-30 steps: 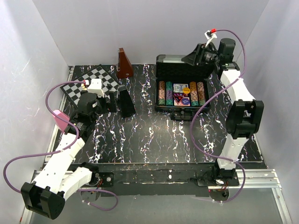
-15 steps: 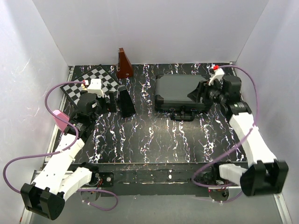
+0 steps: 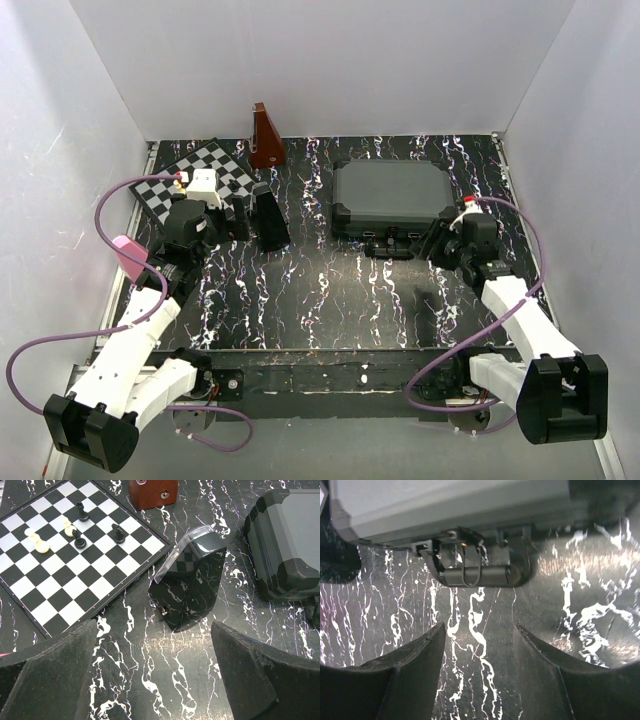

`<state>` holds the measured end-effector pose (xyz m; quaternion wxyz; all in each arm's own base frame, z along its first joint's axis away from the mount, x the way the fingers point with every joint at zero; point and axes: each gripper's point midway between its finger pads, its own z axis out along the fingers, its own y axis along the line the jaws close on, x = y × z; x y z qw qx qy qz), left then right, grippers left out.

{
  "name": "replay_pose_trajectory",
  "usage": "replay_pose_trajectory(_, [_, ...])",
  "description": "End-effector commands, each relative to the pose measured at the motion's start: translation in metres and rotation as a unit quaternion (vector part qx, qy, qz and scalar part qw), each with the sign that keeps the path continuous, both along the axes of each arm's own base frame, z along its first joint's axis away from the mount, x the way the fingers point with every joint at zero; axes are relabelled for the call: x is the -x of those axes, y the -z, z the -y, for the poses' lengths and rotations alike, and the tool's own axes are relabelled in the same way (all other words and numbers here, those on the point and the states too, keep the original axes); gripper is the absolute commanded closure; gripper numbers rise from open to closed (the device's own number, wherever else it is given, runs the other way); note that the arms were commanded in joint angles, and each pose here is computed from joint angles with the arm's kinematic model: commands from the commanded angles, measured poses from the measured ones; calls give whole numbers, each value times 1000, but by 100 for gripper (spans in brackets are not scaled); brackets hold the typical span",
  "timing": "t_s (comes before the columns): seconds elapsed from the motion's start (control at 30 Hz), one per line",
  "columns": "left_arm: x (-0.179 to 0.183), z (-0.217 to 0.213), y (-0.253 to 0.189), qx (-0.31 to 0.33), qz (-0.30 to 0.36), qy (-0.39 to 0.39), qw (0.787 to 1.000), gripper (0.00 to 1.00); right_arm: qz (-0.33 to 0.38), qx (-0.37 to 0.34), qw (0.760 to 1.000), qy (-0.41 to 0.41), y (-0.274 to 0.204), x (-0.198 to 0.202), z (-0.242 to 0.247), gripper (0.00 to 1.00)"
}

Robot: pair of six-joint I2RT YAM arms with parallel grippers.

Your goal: Pack up texas hold em set

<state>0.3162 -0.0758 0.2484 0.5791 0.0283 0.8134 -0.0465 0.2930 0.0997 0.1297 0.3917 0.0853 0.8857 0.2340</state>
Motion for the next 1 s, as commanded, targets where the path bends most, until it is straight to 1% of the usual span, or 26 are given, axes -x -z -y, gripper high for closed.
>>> replay_pose_trajectory(0.0, [2,-3,-6,4,15,-8,1000,2,25,-86,992,90,0,-15,0,38])
replay_pose_trajectory(0.1, [2,-3,-7,5,16,-7,1000,2,-1,-113,990,89,22,-15,-8,39])
replay_pose_trajectory(0.27, [1,-2,-6,5,15,-6,1000,2,-31,-141,986,78,43,-17,-20,42])
replay_pose_trajectory(0.63, [1,-2,-5,3,13,-6,1000,2,-42,-185,978,83,65,-34,-37,45])
replay_pose_trajectory(0.8, [0,-1,-3,3,10,-4,1000,2,-53,-191,977,76,76,-36,-45,46])
replay_pose_trajectory(0.97, [0,-2,-3,2,10,-5,1000,2,-43,-198,977,67,77,-42,-50,49])
